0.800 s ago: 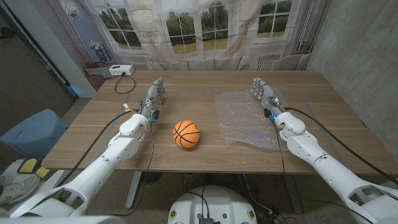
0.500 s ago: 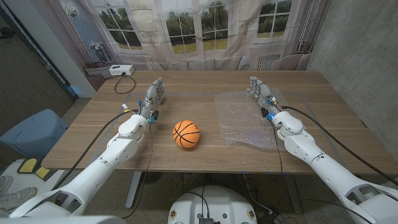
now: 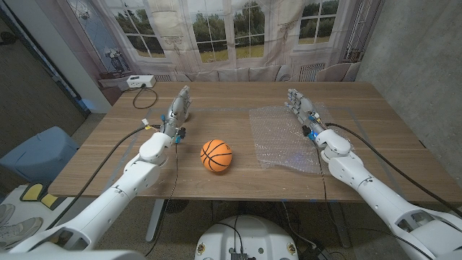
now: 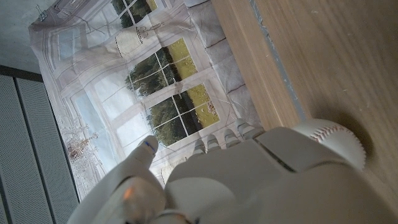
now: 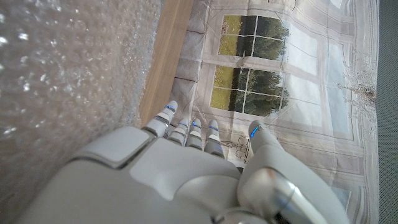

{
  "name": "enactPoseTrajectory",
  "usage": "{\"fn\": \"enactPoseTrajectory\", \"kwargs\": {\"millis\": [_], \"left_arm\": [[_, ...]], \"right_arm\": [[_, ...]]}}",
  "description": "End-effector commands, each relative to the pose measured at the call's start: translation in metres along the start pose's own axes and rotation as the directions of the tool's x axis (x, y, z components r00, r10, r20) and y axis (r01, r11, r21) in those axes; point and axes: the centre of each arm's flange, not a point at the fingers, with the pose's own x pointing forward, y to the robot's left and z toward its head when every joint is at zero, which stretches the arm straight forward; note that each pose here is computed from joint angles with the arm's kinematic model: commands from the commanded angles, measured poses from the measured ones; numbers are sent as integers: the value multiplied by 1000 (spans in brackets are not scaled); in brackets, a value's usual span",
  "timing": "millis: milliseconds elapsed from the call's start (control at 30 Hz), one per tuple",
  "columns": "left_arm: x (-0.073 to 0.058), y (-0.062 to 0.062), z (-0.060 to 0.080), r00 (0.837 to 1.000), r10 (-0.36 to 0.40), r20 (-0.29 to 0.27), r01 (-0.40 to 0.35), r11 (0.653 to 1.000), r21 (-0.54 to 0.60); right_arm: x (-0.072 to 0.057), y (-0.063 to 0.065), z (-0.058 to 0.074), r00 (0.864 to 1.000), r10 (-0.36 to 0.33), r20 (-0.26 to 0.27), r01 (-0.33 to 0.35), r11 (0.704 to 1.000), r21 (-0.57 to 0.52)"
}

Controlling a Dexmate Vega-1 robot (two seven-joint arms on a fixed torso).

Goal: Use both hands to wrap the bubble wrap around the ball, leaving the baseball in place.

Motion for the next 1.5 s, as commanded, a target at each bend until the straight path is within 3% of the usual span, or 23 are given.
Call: {"fn": "enactPoseTrajectory", "kwargs": {"millis": [33, 267, 567, 833, 933, 967, 1000, 1133, 1367, 1500], "left_arm": [[-9, -21, 36, 997, -19, 72, 7, 985, 172], [-9, -37, 60, 989, -119, 88, 86, 946, 311], [-4, -58, 86, 961, -265, 79, 202, 868, 454], [-4, -75, 109, 950, -309, 49, 228, 791, 568], [0, -82, 116, 933, -357, 40, 267, 765, 586], [2, -87, 121, 921, -388, 28, 292, 737, 610], [2, -87, 121, 921, -389, 26, 293, 736, 611], [7, -101, 129, 907, -421, -17, 319, 659, 681], [15, -119, 135, 868, -493, -55, 376, 582, 721], [17, -131, 141, 841, -535, -80, 402, 519, 754]], "right_arm": [[-14, -5, 4, 999, 5, 32, -5, 1000, 13], [-25, -5, 15, 998, 11, 59, -11, 1000, -14], [-38, -2, 31, 996, 22, 89, -17, 998, -60], [-49, -1, 36, 994, 15, 111, -7, 998, -70], [-52, -1, 39, 992, 11, 122, -1, 997, -77], [-54, 0, 41, 992, 9, 129, 2, 997, -81], [-54, 0, 41, 992, 8, 130, 2, 997, -81], [-58, 0, 46, 989, 6, 144, 8, 996, -94], [-62, 3, 54, 985, 1, 170, 19, 993, -113], [-64, 5, 58, 982, 2, 187, 23, 991, -132]]}}
